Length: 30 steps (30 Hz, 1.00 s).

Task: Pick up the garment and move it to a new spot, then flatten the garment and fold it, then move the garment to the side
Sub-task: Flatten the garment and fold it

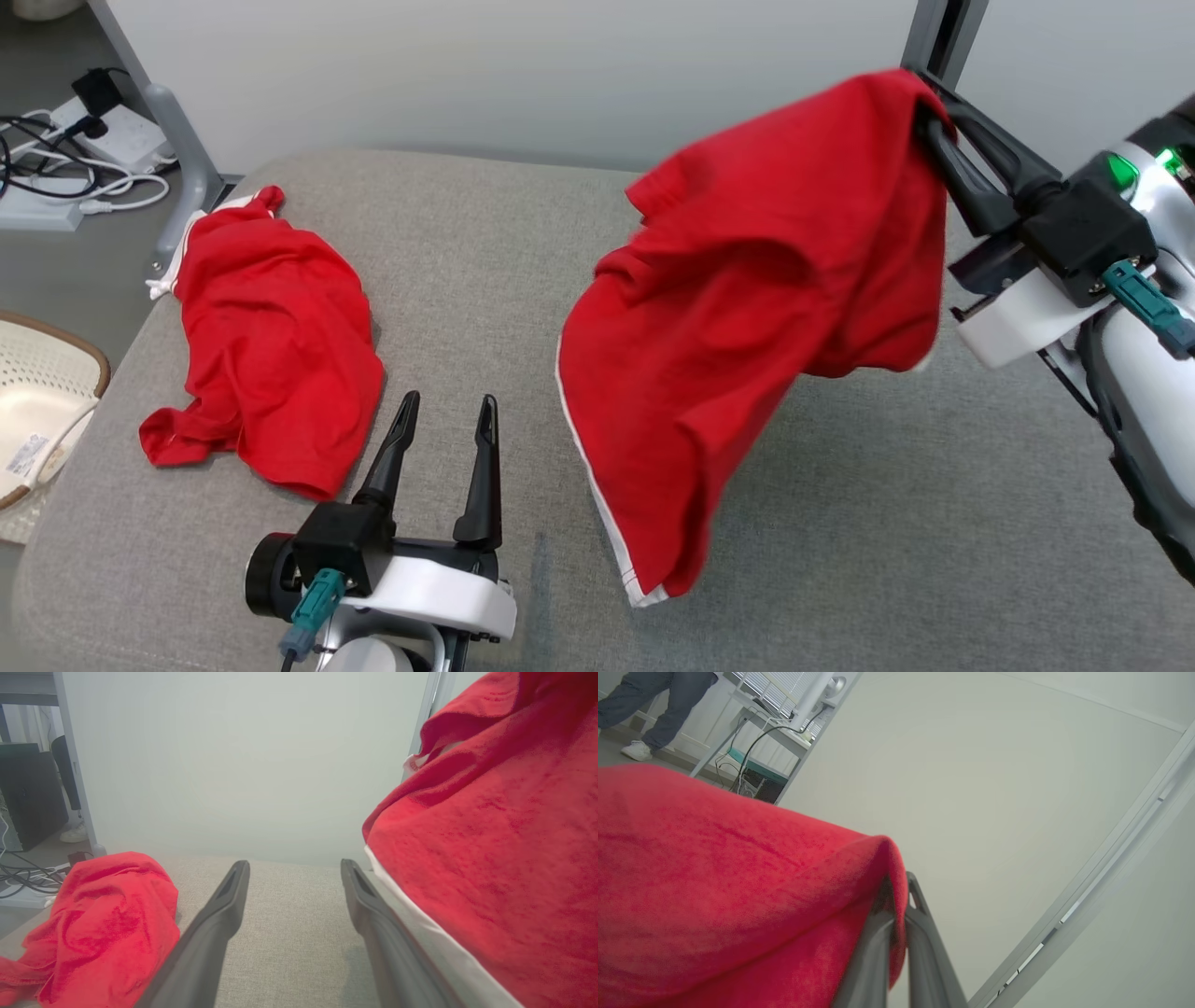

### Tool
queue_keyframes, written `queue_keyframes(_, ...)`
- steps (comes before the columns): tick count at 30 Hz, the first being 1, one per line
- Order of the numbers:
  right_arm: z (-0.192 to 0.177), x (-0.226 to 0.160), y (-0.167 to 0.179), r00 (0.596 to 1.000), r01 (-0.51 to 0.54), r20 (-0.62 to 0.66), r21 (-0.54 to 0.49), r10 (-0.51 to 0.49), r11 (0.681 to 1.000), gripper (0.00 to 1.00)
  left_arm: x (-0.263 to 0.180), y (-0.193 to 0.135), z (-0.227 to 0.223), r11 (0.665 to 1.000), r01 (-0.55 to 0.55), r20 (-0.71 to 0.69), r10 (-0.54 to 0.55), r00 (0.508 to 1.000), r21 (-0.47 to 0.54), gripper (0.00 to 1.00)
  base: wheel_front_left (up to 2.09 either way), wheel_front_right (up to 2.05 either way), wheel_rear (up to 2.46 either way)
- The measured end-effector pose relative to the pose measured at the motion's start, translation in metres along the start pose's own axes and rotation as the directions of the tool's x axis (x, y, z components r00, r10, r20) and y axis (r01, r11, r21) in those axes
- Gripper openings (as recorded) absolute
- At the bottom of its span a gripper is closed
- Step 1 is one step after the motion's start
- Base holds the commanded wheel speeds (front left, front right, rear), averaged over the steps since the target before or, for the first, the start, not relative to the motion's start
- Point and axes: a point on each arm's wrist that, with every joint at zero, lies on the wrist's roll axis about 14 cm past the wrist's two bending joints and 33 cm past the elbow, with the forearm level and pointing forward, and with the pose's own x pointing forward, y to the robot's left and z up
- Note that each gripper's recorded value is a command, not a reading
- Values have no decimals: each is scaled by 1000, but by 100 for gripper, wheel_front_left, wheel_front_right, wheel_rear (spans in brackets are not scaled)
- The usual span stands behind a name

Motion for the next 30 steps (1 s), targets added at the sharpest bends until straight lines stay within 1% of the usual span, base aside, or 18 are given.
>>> queue_keyframes(3,-45,-9,7,992,-37,-120,23,39,999,0,1,1,-4,1000,-5,-12,5,1000,1,100,0,0,0)
queue_keyframes(5,-78,-17,15,975,-68,-209,36,74,997,0,4,1,-7,1000,-7,-22,7,1000,5,100,0,0,0)
queue_keyframes(8,-126,-32,29,932,-124,-336,58,136,991,0,9,2,-11,1000,-10,-33,11,999,9,100,0,0,0)
queue_keyframes(10,-155,-42,37,896,-156,-410,71,171,985,0,13,2,-14,1000,-11,-41,12,999,12,100,0,0,0)
queue_keyframes(14,-201,-55,36,833,-156,-523,92,181,983,0,18,2,-22,1000,-17,-65,18,998,19,100,0,0,0)
queue_keyframes(16,-219,-61,31,808,-130,-566,100,164,986,0,20,2,-26,1000,-18,-77,19,997,17,100,0,0,0)
queue_keyframes(17,-227,-62,25,799,-100,-585,105,143,989,0,21,2,-27,1000,-20,-81,21,997,19,100,0,0,0)
queue_keyframes(18,-233,-63,19,791,-73,-599,108,123,991,19,23,2,-28,1000,-22,-84,23,996,22,100,0,0,0)
queue_keyframes(19,-237,-63,13,788,-58,-606,103,108,993,50,24,1,-30,1000,-20,-89,22,996,23,100,0,0,0)
queue_keyframes(20,-240,-65,9,783,-33,-616,106,92,994,100,24,0,-32,1000,-17,-94,19,995,22,100,0,0,0)
queue_keyframes(21,-244,-69,10,772,1,-631,126,79,992,100,26,-1,-33,1000,-14,-95,16,995,22,100,0,0,0)
queue_keyframes(23,-243,-72,15,769,19,-634,145,78,989,100,29,-5,-33,1000,-3,-93,5,996,20,100,0,0,0)
queue_keyframes(28,-229,-82,3,778,80,-627,145,30,986,100,35,-14,-30,1000,25,-78,-24,997,10,100,0,0,0)
queue_keyframes(30,-219,-86,0,788,112,-616,156,8,981,100,37,-18,-27,999,39,-66,-38,997,7,100,0,0,0)
